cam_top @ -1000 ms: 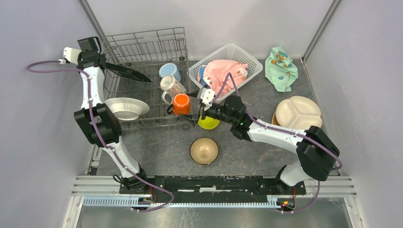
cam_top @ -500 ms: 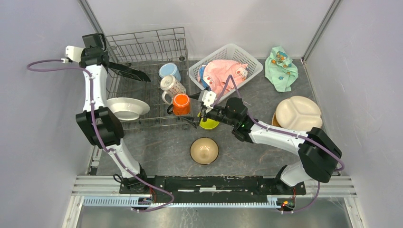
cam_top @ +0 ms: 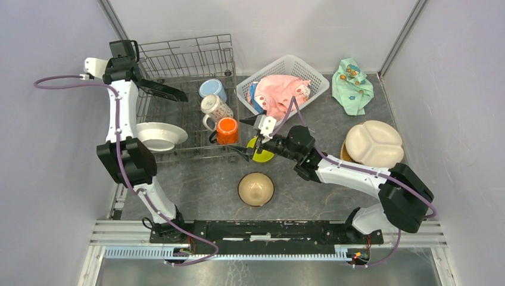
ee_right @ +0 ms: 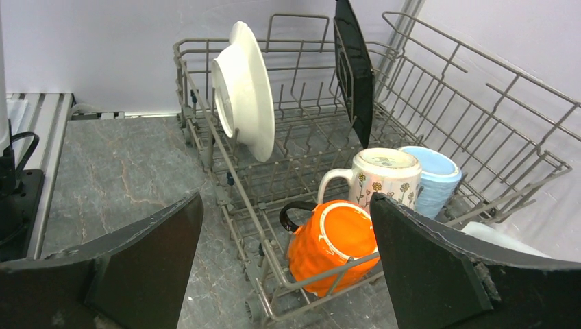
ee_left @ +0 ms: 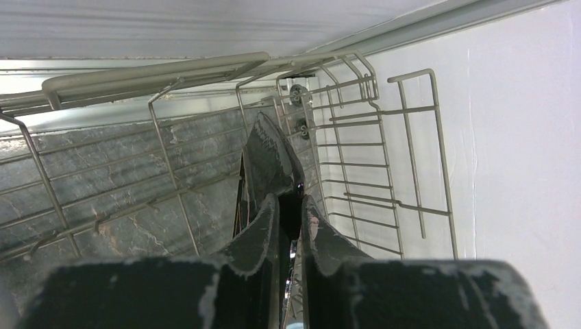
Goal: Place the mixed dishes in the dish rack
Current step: Pick up the plate from the dish rack.
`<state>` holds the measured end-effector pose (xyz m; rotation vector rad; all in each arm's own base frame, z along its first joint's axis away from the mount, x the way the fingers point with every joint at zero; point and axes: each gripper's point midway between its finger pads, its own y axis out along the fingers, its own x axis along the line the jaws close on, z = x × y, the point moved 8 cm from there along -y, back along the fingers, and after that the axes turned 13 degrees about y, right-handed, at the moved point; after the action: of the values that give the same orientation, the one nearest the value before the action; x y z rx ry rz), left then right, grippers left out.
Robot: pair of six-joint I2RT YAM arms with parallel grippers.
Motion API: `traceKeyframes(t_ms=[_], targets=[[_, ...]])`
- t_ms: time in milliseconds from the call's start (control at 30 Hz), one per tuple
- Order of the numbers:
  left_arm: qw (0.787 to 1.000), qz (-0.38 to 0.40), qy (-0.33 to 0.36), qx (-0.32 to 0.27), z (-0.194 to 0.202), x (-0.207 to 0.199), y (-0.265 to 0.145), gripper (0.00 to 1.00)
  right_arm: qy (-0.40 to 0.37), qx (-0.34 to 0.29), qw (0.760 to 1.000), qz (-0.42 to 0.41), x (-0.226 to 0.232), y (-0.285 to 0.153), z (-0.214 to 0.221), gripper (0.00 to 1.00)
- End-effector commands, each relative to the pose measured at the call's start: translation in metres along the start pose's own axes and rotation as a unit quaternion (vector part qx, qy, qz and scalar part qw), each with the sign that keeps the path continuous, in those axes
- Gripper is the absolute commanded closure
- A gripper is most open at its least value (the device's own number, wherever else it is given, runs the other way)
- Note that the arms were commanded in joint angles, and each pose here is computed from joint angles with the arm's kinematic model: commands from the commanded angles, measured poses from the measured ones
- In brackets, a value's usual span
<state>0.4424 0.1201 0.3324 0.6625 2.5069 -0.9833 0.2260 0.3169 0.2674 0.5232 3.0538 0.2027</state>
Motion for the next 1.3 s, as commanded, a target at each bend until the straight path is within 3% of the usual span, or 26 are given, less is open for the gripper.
traceKeyframes(t_ms=[0, 67, 167, 267, 400, 600, 800, 1000, 1133, 1267], targets=[[0.999, -0.043, 0.000, -0.021, -0.011, 0.019, -0.013, 0.82, 0.010, -0.048, 0.997, 0.051, -0.006, -0.003, -0.023, 0.02], [0.999, -0.038, 0.016, -0.012, -0.009, 0.019, -0.011, 0.63, 0.031, -0.049, 0.994, 0.088, -0.011, -0.004, -0.025, 0.02], [0.999, -0.020, 0.042, -0.015, -0.016, 0.018, -0.020, 0.44, 0.052, -0.034, 0.990, 0.125, -0.017, -0.005, -0.027, 0.02], [0.998, -0.003, 0.059, -0.039, -0.029, 0.019, -0.034, 0.34, 0.063, -0.016, 0.987, 0.145, -0.019, -0.006, -0.032, 0.02], [0.994, 0.005, 0.095, -0.062, -0.043, 0.027, -0.054, 0.27, 0.069, -0.001, 0.984, 0.161, -0.019, -0.017, -0.037, 0.02], [0.981, 0.098, 0.156, -0.067, -0.042, 0.036, -0.079, 0.24, 0.092, 0.031, 0.975, 0.199, -0.015, -0.039, -0.049, 0.02], [0.941, 0.177, 0.285, -0.040, -0.028, 0.049, -0.092, 0.24, 0.108, 0.090, 0.959, 0.246, -0.013, -0.066, -0.040, 0.02], [0.903, 0.233, 0.362, 0.010, -0.009, 0.054, -0.093, 0.22, 0.116, 0.156, 0.923, 0.332, -0.023, -0.089, -0.026, 0.02], [0.915, 0.194, 0.353, -0.006, -0.011, 0.056, -0.083, 0.22, 0.096, 0.173, 0.921, 0.337, -0.026, -0.099, -0.021, 0.02], [0.914, 0.210, 0.346, -0.010, -0.008, 0.050, -0.078, 0.23, 0.054, 0.210, 0.927, 0.306, -0.028, -0.109, -0.004, 0.02]])
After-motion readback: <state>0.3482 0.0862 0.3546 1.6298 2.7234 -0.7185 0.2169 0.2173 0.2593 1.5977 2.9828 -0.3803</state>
